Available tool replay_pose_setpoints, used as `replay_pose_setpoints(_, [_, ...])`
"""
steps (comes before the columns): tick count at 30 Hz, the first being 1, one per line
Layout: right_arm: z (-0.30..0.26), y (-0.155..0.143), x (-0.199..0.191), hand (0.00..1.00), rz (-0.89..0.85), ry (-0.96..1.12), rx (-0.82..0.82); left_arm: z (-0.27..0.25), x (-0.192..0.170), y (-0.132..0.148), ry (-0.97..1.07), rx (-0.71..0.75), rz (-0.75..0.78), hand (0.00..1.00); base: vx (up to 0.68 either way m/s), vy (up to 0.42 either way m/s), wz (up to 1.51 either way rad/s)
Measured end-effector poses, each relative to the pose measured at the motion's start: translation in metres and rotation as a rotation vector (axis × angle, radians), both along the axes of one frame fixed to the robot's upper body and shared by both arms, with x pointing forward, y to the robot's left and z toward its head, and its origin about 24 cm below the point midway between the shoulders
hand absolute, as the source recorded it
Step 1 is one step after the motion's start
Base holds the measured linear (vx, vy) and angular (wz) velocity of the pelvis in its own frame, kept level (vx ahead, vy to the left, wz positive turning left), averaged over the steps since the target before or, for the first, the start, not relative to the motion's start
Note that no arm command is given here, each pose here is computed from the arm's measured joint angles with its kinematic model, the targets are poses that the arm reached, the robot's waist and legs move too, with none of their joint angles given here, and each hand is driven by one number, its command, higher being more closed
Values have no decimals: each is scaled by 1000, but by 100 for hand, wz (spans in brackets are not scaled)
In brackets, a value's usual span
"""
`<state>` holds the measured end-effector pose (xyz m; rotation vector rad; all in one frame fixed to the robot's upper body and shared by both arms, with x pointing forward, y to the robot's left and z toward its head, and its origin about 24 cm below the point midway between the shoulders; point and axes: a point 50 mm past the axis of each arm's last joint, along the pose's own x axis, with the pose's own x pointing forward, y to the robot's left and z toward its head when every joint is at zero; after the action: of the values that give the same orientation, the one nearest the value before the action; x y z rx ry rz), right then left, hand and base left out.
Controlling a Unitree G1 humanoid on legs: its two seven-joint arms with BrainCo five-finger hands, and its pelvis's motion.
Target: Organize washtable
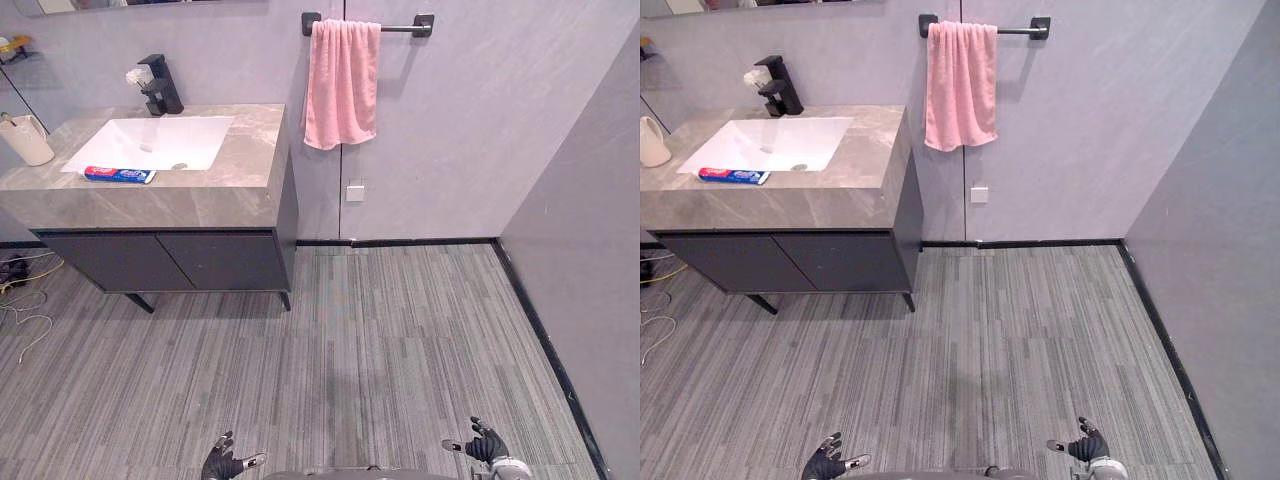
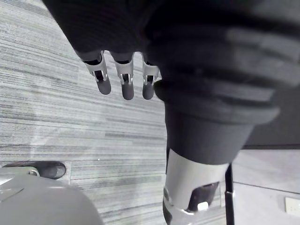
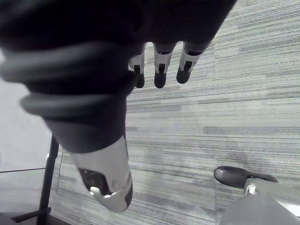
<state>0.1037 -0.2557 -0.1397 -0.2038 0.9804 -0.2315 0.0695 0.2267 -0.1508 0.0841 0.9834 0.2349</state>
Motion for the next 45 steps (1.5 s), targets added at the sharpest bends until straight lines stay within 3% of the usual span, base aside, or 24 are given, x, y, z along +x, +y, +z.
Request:
replay_pose_setpoints(15, [1, -5, 0, 0, -64, -12, 12, 2, -1, 12, -14, 12, 79, 0, -25, -10, 0])
replay_pose_setpoints(34, [-1, -4, 2, 0, -108, -8, 40, 1, 1, 6, -2, 3, 42, 0, -6, -18, -15])
replay_pose_setpoints(40, [3, -4, 17, 0, -126, -53, 55, 4, 15, 5, -41, 7, 46, 0, 12, 26, -40])
replay_pose_setpoints(45, [-3, 9, 8, 0, -144, -31, 90, 9, 33, -5, -91, 1, -43, 0, 14, 61, -9])
